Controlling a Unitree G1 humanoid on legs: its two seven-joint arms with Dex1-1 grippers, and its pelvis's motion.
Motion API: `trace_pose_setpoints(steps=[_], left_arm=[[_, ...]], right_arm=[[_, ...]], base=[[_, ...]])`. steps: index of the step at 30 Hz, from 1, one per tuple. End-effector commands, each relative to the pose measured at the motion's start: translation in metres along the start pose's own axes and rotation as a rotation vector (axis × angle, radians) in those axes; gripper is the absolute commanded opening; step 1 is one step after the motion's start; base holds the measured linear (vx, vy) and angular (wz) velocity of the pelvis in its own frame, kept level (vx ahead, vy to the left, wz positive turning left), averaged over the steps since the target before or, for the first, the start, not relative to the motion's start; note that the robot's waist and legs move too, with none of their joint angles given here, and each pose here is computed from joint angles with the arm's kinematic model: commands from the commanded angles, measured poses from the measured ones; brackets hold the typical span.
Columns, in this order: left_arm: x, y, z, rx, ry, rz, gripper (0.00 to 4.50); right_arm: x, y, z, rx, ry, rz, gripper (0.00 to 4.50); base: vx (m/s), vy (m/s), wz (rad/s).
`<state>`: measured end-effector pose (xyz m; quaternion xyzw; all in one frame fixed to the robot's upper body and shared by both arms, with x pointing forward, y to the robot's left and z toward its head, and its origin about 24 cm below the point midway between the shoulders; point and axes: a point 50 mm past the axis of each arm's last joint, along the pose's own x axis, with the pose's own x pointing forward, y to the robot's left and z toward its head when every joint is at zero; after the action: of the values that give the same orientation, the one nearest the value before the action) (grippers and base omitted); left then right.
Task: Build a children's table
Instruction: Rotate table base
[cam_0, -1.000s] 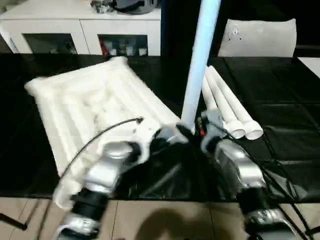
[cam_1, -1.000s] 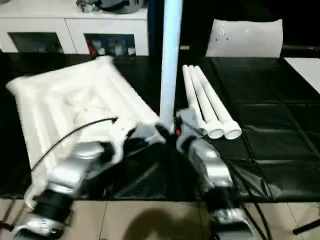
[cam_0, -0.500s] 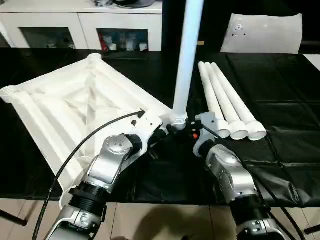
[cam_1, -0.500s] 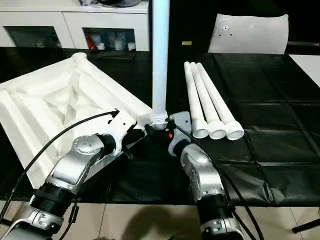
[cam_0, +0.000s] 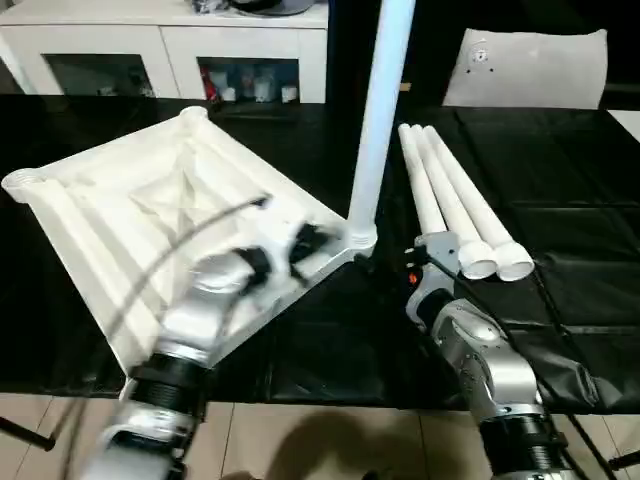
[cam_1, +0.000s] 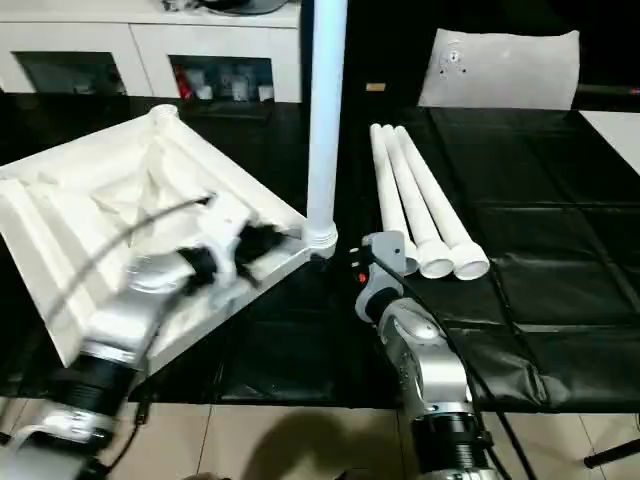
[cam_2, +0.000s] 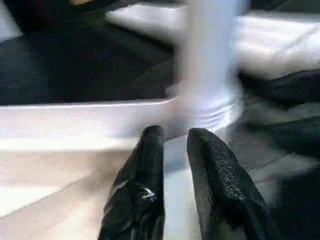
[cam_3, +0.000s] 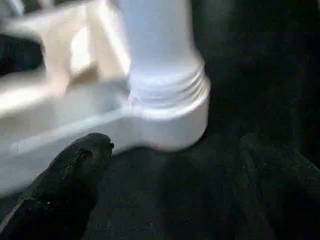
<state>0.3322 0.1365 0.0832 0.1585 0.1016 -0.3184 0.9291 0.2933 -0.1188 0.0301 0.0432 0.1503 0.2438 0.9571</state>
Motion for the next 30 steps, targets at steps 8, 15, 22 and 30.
trace_pose_setpoints(steps=[8, 15, 22, 30], left_arm=[[-0.1, 0.083, -0.014, 0.252, 0.393, 0.382, 0.55], [-0.131, 0.087, -0.032, 0.304, 0.623, 0.389, 0.06], [-0.134, 0.072, -0.046, 0.314, 0.748, 0.293, 0.06], [-0.119, 0.031, -0.047, 0.124, 0.668, -0.011, 0.06]], right_arm=[[0.012, 0.026, -0.004, -0.089, 0.098, 0.133, 4.5], [0.027, 0.033, -0.005, -0.126, 0.146, 0.163, 4.5], [0.04, 0.038, -0.004, -0.147, 0.163, 0.178, 4.5], [0.052, 0.039, 0.0, -0.066, 0.155, 0.158, 4.5]], base=[[0.0, 0.0, 0.0], [0.0, 0.0, 0.0], [0.0, 0.0, 0.0], [0.0, 0.0, 0.0]])
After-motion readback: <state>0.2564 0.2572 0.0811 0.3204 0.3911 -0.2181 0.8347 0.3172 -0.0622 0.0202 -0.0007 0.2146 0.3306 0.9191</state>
